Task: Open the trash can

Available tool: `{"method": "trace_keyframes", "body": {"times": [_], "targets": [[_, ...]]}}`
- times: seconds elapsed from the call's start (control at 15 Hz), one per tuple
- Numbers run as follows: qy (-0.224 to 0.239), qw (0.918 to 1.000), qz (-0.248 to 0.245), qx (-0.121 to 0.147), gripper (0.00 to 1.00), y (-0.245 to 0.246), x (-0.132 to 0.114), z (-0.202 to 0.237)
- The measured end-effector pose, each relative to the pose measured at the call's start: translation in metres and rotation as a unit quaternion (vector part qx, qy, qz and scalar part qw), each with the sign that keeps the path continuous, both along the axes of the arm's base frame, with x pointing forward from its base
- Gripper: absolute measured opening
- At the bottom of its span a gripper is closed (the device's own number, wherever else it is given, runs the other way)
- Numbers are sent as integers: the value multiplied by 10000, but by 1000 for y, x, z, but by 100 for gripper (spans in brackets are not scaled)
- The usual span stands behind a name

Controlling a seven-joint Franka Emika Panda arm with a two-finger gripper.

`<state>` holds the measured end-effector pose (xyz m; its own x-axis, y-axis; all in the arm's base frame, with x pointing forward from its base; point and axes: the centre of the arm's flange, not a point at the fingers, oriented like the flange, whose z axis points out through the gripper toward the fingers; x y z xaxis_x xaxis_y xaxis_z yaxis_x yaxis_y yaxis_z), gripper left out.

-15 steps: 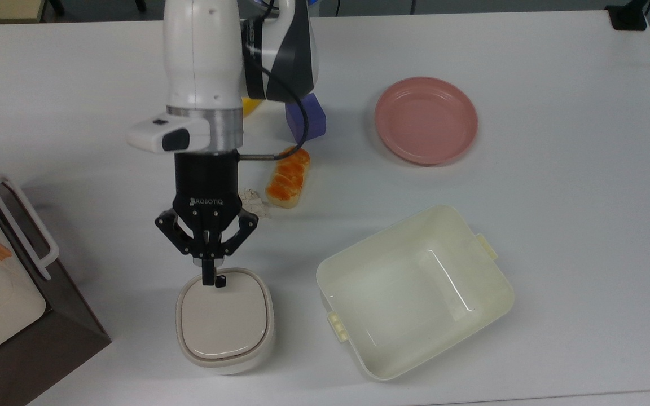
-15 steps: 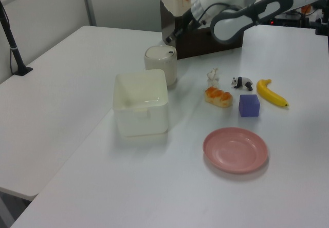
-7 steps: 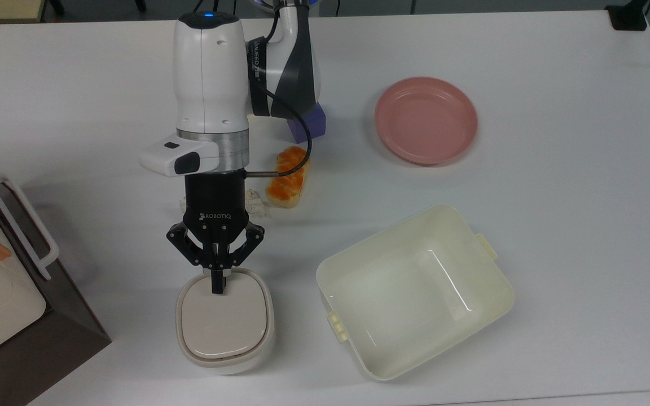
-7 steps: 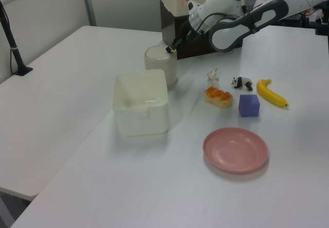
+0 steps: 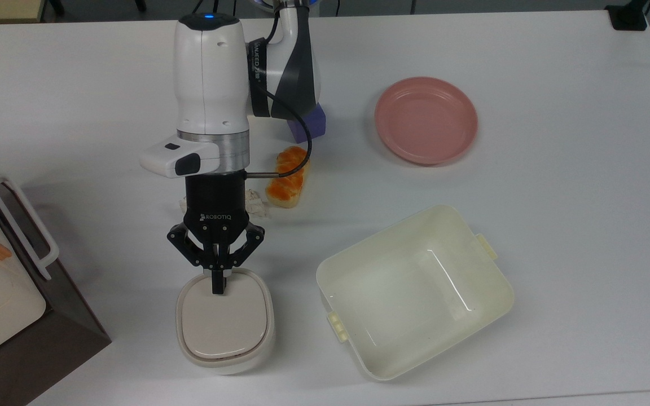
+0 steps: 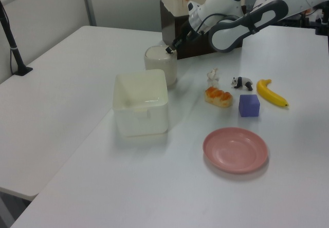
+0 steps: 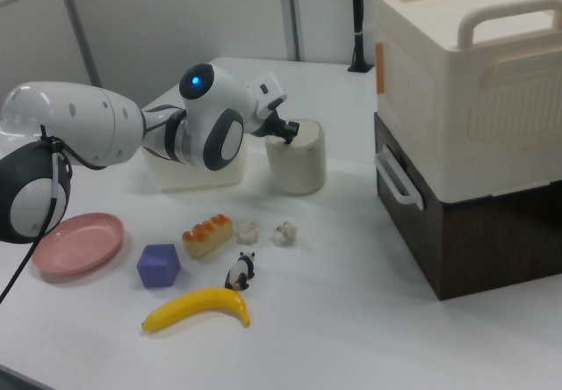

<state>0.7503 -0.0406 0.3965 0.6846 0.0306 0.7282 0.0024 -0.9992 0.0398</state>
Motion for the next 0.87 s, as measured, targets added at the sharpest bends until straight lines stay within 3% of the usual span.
{"method": "trace_keyframes", "body": {"times": [0.47, 0.87], "targets": [[-21, 10000, 8, -1, 1, 1, -1, 16], [618, 9981, 4, 38, 1, 7, -26, 109]]}}
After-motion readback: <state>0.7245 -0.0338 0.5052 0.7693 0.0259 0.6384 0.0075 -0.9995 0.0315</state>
